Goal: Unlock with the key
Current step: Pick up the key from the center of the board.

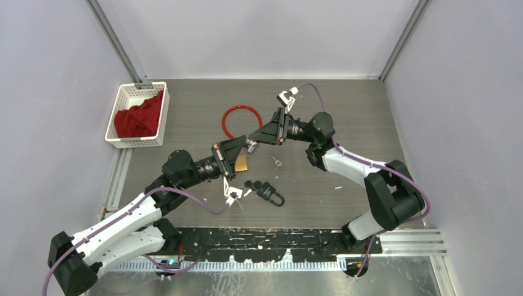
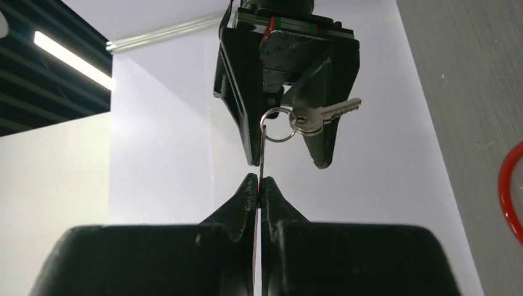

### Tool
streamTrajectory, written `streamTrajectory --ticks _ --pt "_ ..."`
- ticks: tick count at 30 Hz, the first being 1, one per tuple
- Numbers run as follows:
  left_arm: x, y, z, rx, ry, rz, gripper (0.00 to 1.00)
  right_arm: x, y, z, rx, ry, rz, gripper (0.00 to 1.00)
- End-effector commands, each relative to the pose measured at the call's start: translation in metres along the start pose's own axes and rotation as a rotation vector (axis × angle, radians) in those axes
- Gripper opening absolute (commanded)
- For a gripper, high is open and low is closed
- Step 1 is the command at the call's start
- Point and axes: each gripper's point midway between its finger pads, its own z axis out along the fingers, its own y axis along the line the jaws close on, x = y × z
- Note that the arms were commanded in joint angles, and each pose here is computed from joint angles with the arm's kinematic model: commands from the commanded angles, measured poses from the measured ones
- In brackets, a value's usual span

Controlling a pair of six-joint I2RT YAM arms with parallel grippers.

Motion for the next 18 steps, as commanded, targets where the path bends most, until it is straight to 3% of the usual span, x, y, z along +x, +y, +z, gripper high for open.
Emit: streamTrajectory --ticks 1,11,18 --pt "-0.010 0.043 -0.009 -0.167 -0.033 0.146 0.00 0.000 0.016 -0.002 -0.053 0.007 -0.076 0.47" --pt "-0.005 0.026 -0.006 -0.127 0.005 0.199 0.00 0.003 0.027 -0.005 -0.084 0.005 -0.039 0.34" --pt "-0.001 0.021 -0.003 -0.110 0.028 0.216 0.00 0.008 0.029 -0.008 -0.084 0.022 -0.018 0.34"
